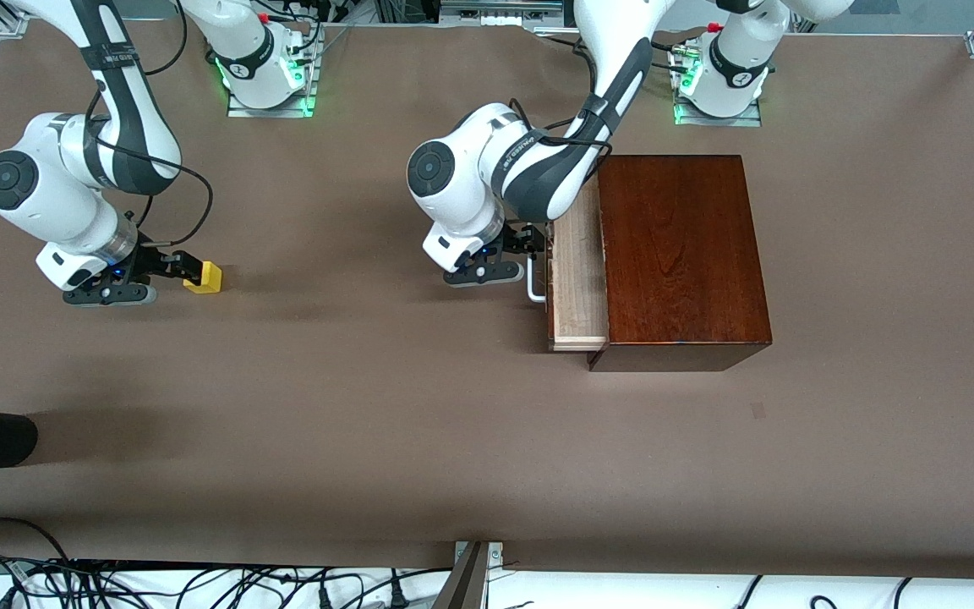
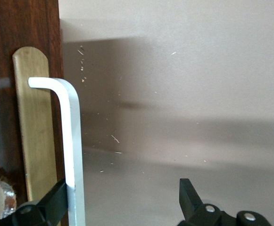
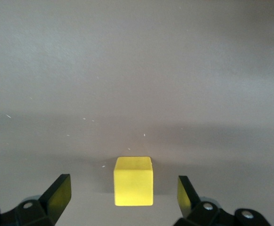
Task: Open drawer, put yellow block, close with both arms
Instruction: 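Pull the drawer open with the left gripper while the right gripper reaches the cube, then release the handle and raise the left gripper back toward its rest pose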
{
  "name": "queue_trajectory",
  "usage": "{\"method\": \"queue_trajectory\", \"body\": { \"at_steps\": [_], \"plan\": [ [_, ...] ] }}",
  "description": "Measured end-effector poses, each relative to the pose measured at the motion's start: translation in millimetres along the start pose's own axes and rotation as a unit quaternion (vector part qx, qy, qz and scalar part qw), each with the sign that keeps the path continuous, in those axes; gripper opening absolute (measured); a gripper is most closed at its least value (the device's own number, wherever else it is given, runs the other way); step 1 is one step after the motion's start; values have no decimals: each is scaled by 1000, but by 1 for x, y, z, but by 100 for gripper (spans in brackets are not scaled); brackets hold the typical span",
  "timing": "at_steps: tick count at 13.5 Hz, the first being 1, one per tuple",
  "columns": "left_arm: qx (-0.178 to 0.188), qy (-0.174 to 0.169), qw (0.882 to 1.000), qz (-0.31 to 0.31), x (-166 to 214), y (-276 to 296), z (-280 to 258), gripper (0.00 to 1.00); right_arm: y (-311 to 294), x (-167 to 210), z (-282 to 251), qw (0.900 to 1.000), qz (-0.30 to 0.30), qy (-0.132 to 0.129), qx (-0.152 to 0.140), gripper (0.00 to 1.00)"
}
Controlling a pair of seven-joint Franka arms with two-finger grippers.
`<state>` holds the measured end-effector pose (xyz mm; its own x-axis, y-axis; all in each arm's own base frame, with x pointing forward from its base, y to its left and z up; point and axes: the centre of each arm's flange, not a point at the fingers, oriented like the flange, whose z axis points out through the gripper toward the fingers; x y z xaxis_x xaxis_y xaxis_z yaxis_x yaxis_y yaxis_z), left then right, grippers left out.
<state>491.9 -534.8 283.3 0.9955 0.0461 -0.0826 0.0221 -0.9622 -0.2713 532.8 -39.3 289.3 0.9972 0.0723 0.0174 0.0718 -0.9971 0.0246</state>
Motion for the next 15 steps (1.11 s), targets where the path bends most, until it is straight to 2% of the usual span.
{"method": "queue_trajectory", "body": {
  "at_steps": [4, 9, 15],
  "plan": [
    [-29, -5, 1000, -5, -6, 14, -10, 100, 0, -14, 18, 1000, -6, 10, -2, 100],
    [-41, -5, 999, -8, -7, 18, -16, 100, -1, -22, 32, 1000, -24, 17, -4, 100],
    [-34, -20, 999, -11, -11, 6, -49, 100, 1, -32, 56, 999, -29, 19, -8, 100]
  ]
}}
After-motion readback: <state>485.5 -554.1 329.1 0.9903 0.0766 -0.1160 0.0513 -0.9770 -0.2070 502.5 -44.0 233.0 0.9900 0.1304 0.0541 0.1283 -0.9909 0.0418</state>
